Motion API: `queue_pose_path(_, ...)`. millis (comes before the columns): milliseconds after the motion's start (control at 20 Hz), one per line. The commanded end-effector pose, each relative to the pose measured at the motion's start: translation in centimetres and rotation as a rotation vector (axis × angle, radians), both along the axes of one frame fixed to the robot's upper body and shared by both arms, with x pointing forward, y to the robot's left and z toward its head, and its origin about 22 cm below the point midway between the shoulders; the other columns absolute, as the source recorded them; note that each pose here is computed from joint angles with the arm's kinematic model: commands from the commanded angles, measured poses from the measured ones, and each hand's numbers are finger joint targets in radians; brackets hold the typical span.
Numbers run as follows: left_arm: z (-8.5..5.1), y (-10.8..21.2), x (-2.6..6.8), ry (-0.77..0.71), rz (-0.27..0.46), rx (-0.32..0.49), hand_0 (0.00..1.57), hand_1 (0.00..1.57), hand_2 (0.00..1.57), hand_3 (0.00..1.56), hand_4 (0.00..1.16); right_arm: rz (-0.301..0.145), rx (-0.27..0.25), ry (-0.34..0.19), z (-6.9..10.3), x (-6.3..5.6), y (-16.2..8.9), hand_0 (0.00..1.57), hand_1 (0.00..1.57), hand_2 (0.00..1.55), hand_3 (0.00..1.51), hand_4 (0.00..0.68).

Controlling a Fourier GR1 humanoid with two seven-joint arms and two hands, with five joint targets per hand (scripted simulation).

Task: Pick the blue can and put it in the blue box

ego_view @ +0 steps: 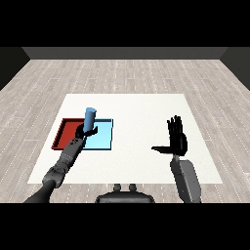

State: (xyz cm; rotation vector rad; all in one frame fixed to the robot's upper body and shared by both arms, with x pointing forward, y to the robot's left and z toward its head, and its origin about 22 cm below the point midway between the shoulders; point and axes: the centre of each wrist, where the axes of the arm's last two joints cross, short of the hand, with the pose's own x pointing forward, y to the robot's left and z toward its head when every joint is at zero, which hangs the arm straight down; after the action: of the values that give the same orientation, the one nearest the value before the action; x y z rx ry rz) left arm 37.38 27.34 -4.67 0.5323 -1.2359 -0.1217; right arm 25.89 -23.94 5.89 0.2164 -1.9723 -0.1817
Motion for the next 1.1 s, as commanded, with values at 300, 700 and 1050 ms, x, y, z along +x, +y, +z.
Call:
queue_pose_path(300,-3.1,-2.1,-1.24,0.277,-0.012,0.079,1.44,1.44,1.35,0.99,0.86,-0.027,0.033,0.053,-2.8,0.9,-0.7,0.0,0.0,0.0,0.0,0.0)
queue_pose_path(700,-4.8,-2.6,-2.64,0.385,-0.021,0.091,1.45,1.45,1.39,0.0,0.52,-0.013,0.025,0.029,-2.3,1.7,-1.2,0.0,0.0,0.0,0.0,0.0)
queue_pose_path(1050,-5.2,-1.7,-3.31,0.314,0.069,0.149,0.0,0.0,0.0,0.0,0.0,0.002,0.068,0.033,-2.3,1.1,0.2,0.0,0.0,0.0,0.0,0.0)
